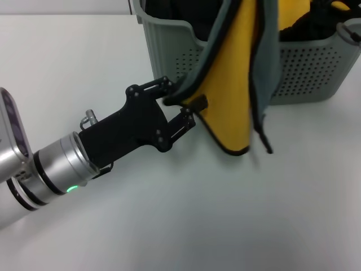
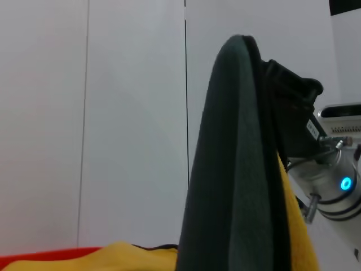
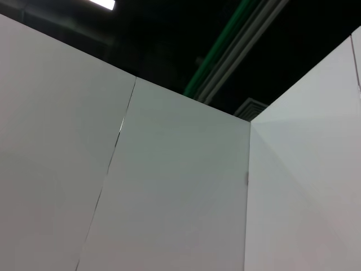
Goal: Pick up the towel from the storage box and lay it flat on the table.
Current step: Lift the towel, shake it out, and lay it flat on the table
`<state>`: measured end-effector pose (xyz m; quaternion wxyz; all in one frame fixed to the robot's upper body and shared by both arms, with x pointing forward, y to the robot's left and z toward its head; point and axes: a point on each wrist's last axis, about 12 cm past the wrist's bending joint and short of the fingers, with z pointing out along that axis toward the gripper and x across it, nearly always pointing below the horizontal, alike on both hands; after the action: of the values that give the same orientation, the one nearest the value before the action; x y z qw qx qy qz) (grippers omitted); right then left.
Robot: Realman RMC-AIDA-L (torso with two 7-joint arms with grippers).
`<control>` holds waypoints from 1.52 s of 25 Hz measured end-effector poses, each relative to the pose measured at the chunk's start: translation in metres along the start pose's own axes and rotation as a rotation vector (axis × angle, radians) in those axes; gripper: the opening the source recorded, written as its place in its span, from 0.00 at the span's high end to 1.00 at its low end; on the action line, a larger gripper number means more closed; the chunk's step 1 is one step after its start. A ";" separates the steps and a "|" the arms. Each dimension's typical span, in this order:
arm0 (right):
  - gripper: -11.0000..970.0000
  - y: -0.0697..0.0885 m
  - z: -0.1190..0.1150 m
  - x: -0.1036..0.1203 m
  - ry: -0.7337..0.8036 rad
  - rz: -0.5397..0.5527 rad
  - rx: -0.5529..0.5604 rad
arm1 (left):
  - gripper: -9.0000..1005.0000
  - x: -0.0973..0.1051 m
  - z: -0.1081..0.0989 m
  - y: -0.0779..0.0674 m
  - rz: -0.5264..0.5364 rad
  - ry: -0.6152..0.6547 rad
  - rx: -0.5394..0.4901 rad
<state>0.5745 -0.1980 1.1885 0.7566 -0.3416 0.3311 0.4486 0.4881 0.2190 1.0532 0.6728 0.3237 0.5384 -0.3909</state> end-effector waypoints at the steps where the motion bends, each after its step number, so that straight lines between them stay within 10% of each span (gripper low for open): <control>1: 0.94 0.000 0.000 0.001 0.001 0.001 0.001 | 0.74 0.000 0.001 0.001 0.002 -0.002 -0.001; 10: 0.93 0.000 0.002 0.004 0.011 0.006 0.010 | 0.43 -0.004 -0.003 0.003 0.032 -0.039 -0.047; 35: 0.91 0.002 -0.004 0.003 0.009 0.018 0.024 | 0.47 0.000 -0.025 -0.002 0.022 -0.044 -0.139; 38: 0.91 0.002 -0.004 0.002 0.008 0.017 0.026 | 0.59 -0.001 -0.027 -0.002 0.023 -0.052 -0.153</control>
<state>0.5732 -0.1995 1.1840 0.7559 -0.3307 0.3428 0.4492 0.4735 0.2419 1.0483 0.7137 0.2672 0.5455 -0.3490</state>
